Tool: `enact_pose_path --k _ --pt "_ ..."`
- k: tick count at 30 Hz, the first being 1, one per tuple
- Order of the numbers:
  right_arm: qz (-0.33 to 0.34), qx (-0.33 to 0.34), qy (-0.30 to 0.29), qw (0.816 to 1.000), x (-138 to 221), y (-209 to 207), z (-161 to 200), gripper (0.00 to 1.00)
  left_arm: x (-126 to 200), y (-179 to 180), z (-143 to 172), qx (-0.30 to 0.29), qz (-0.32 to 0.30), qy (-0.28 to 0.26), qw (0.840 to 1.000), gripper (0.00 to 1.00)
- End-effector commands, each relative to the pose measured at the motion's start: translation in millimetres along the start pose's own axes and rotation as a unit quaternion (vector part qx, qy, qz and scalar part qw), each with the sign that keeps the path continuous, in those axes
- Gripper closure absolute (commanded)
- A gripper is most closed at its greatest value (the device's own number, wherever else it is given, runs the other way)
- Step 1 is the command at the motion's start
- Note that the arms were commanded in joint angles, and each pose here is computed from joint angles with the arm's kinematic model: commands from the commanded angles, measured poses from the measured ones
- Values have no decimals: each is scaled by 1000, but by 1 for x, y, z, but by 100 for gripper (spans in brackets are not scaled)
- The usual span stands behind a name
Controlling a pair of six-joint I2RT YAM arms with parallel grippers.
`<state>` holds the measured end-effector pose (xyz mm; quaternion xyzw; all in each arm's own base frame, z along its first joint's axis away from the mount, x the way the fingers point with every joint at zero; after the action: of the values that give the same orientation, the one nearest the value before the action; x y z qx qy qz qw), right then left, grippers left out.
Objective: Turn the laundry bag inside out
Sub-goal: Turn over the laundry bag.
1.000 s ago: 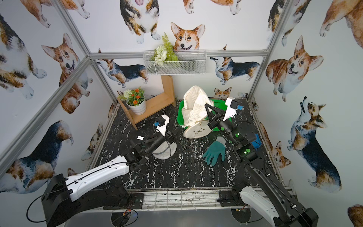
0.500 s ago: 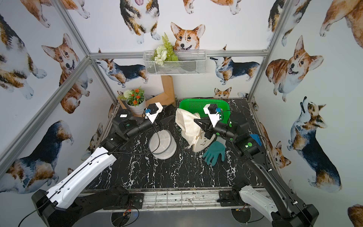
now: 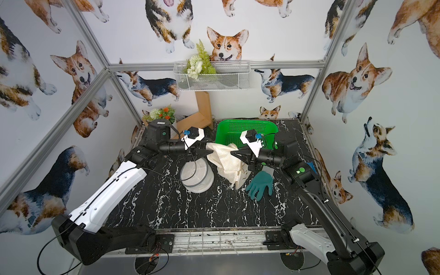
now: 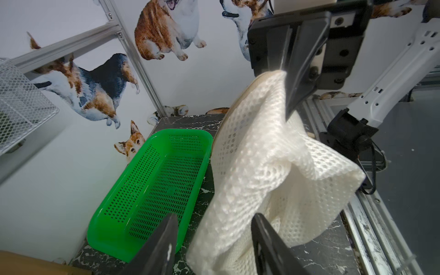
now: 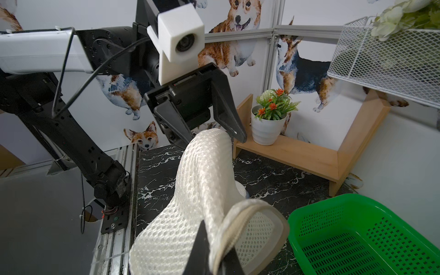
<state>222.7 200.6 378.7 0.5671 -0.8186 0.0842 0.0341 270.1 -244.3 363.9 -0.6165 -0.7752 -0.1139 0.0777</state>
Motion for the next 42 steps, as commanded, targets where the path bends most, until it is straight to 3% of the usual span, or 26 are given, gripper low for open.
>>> enact_pose_path --k 1,18,22,24,27,30,35,38,42 --pt "-17 11 -19 1000 0 3 -10 100 -1 -9 3 7 49 -6 999 47" --pt "10 9 -39 999 -15 -21 -17 100 2 -2 10 70 84 -65 992 75" --pt "14 1 -36 999 -17 -24 -14 100 2 -1 7 80 83 -78 990 89" --pt "28 -12 -32 999 -17 -27 -12 87 2 0 7 83 81 -77 990 99" --pt "61 -40 -29 997 -12 -34 -10 53 1 2 8 88 75 -76 990 100" --pt "91 -75 -32 993 -4 -39 -10 31 1 5 7 92 63 -74 991 100" --pt "173 -152 -42 972 23 -52 -11 22 1 12 10 98 32 -66 992 100" --pt "186 -191 -56 962 32 -46 -6 27 2 14 9 97 24 -68 993 100" --pt "165 -229 -76 956 29 -40 1 51 3 14 7 95 21 -73 993 100"
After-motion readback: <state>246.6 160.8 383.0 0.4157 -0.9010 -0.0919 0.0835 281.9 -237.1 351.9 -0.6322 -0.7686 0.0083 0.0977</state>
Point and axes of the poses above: each gripper's point midway between its finger pads, its own x axis back along the fingers, its own y axis along the line the jaws close on, z = x × y, the point moved 3 cm from there along x, back along the fingers, and after that the axes turned 7 degrees about x, right-handed, at the moved point
